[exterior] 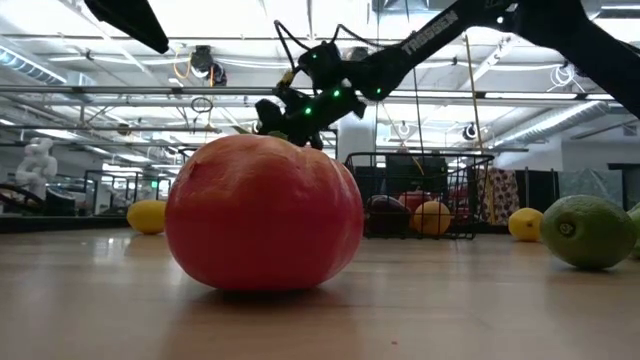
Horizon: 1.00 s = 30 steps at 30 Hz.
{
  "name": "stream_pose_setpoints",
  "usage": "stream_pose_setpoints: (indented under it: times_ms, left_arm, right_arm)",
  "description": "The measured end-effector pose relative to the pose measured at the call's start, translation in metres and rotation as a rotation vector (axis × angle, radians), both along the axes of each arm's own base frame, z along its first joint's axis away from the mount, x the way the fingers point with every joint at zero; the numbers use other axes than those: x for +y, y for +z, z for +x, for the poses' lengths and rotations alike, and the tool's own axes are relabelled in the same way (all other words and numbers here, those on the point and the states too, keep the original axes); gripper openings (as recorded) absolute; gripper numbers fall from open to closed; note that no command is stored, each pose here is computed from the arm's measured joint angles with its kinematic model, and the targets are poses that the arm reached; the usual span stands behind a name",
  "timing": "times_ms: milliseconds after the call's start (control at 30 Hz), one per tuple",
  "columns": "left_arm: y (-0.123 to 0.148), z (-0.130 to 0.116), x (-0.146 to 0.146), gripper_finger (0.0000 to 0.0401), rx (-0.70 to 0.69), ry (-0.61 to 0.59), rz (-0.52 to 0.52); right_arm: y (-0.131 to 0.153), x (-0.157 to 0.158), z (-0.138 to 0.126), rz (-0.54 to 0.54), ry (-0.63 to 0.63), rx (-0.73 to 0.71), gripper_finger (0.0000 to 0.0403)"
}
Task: Sort produce into baskets
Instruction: Put the orange tomato into the right wire basket
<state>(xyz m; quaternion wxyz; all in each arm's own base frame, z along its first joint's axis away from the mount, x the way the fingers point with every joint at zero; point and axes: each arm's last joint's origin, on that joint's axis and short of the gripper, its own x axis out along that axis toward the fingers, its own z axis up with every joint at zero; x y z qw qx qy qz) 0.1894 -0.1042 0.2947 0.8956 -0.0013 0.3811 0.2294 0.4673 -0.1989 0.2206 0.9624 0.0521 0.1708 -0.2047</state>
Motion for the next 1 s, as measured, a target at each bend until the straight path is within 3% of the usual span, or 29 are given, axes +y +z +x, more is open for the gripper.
stream_pose_setpoints:
  times_ms: [133,267,500,800,1000]
  left_arm:
    - [0.000,0.000,0.000,0.0145,0.000,0.000,-0.001]
    - [0.000,0.000,0.000,0.0145,0.000,0.001,-0.001]
    - [0.000,0.000,0.000,0.0145,-0.008,0.007,0.004]
    - [-0.006,0.008,-0.006,0.0145,-0.030,0.041,-0.021]
    - [-0.019,0.020,-0.011,0.0145,-0.001,0.049,0.043]
  right_arm:
    - [0.043,0.025,-0.018,0.048,0.149,0.063,0.0254]
    - [0.095,0.078,-0.054,0.075,0.315,0.225,0.0248]
    - [0.136,0.181,-0.113,0.074,0.336,0.513,0.0232]
    - [0.134,0.289,-0.137,-0.108,0.235,0.565,0.0207]
    - [0.090,0.334,-0.146,-0.268,0.218,0.602,0.0195]
